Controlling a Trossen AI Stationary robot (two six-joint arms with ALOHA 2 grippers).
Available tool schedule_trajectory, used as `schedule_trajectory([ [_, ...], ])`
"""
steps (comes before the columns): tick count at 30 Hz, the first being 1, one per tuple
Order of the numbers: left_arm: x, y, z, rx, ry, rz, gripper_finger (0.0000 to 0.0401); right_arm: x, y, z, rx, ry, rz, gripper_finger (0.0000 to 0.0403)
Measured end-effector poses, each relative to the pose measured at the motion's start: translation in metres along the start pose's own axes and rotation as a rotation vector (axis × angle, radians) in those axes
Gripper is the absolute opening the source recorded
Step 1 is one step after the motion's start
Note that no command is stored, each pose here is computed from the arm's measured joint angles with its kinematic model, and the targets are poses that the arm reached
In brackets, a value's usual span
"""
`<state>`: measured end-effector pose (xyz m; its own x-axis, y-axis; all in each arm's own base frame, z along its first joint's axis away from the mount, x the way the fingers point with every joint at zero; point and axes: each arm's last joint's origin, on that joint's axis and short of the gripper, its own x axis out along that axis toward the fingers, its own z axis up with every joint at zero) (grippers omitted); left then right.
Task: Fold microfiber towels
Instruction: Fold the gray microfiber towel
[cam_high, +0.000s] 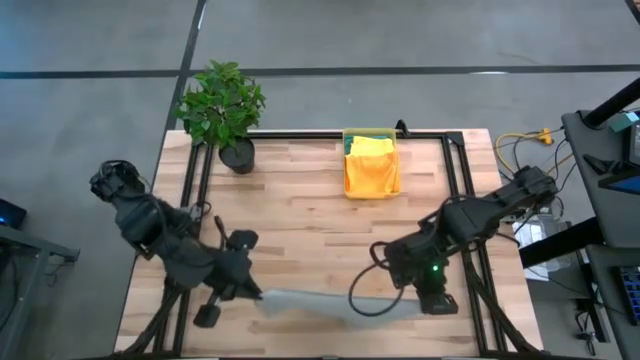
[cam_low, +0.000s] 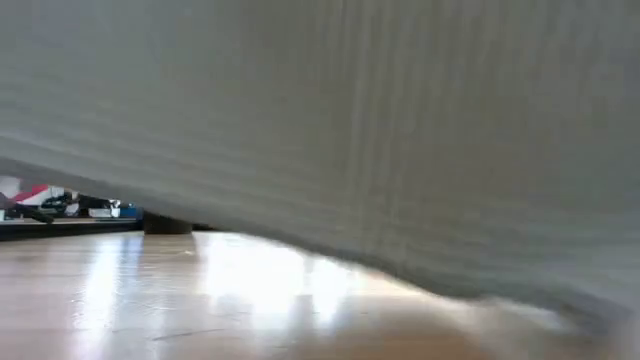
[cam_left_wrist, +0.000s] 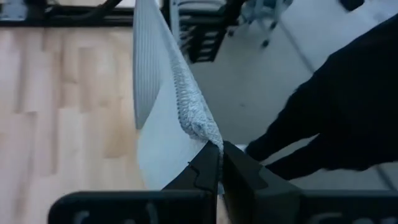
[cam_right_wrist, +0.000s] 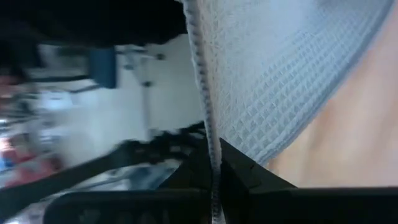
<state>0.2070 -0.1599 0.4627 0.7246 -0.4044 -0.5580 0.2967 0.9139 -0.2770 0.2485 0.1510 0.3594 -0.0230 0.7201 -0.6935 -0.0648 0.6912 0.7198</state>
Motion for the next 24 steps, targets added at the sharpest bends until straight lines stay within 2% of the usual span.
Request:
schedule_trajectory([
  [5, 0.008, -0.011, -0.003, -0.049, 0.006, -0.033, 0.0, -0.008, 0.028, -0.003, 0.056, 0.021, 0.152, 0.0009],
  [10, 0.03, -0.018, -0.009, -0.045, 0.073, -0.017, 0.0, -0.004, 0.038, -0.002, 0.034, 0.013, 0.206, 0.0008],
  [18, 0.077, -0.017, -0.031, -0.003, 0.304, 0.107, 0.0, 0.029, 0.004, 0.01, 0.021, 0.072, 0.136, 0.0008],
  [24, 0.092, -0.015, -0.037, 0.018, 0.353, 0.167, 0.0, 0.048, -0.031, 0.013, 0.054, 0.11, 0.064, 0.0008],
])
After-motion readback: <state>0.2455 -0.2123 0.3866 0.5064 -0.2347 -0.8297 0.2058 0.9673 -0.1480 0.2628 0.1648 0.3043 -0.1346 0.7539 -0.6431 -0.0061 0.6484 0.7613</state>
